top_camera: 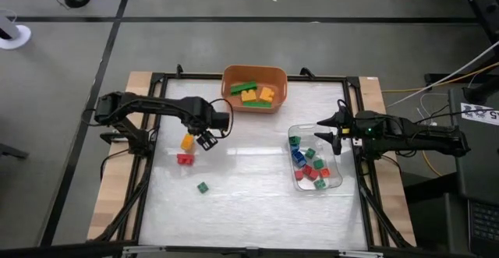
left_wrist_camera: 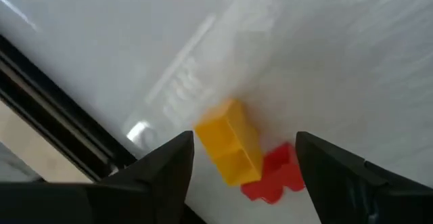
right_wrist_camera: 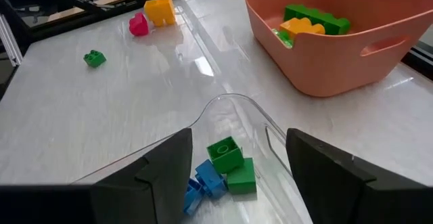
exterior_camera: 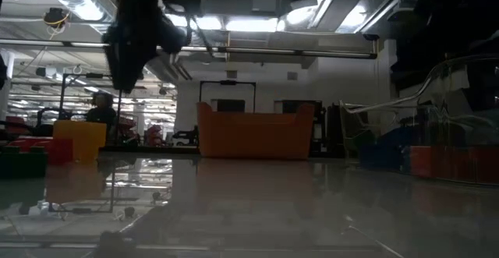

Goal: Sort blocks by size
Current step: Put the big yellow game piece into the orange bin

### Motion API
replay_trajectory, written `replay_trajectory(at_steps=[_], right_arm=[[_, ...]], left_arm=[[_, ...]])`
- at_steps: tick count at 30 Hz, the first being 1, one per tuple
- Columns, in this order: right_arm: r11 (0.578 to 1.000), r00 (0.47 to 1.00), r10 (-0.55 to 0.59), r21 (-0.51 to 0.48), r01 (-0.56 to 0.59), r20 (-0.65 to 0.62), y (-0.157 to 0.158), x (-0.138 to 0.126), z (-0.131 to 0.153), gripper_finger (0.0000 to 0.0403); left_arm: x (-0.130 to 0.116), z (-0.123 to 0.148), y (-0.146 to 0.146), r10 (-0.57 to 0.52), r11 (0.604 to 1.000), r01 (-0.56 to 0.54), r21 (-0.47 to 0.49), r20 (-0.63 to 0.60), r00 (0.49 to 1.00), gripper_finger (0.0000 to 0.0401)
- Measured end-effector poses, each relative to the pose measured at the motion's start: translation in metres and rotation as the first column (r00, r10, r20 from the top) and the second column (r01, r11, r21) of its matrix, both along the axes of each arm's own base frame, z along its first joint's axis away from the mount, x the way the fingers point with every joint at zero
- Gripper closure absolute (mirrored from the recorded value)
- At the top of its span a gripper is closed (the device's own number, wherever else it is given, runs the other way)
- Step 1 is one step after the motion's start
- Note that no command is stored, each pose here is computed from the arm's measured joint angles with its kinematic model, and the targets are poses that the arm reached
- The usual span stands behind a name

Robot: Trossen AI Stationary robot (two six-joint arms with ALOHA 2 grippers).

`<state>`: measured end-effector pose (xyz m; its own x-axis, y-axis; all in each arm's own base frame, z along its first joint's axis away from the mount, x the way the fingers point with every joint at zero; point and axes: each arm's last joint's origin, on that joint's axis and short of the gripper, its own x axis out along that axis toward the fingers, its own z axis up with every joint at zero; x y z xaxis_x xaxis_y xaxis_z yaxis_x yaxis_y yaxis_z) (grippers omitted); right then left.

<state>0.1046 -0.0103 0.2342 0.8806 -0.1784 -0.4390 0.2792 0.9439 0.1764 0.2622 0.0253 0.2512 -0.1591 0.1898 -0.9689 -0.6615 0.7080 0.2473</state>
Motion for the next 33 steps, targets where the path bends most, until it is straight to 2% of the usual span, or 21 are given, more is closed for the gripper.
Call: replay_trajectory(at_steps=[8,16,29,33], right_arm=[[1.0,1.0,0.0,0.0,0.0,0.0,0.0,0.0,0.0,0.0164],[1.0,1.0,0.0,-0.001,0.0,0.0,0.0,0.0,0.0,0.0164],[1.0,1.0,0.0,0.0,0.0,0.0,0.0,0.0,0.0,0.0164],[1.0,1.0,0.0,0.0,0.0,0.0,0.0,0.0,0.0,0.0164]], left_arm=[[-0.016,-0.029,-0.009,0.134,0.991,-0.135,-0.009,-0.099,0.986,0.0158],[-0.018,-0.049,-0.011,0.148,0.988,-0.15,-0.025,-0.065,0.987,0.0158],[-0.033,-0.077,-0.011,0.167,0.985,-0.169,-0.016,-0.111,0.98,0.0158],[-0.033,-0.083,-0.011,0.155,0.987,-0.157,-0.023,-0.081,0.985,0.0158]])
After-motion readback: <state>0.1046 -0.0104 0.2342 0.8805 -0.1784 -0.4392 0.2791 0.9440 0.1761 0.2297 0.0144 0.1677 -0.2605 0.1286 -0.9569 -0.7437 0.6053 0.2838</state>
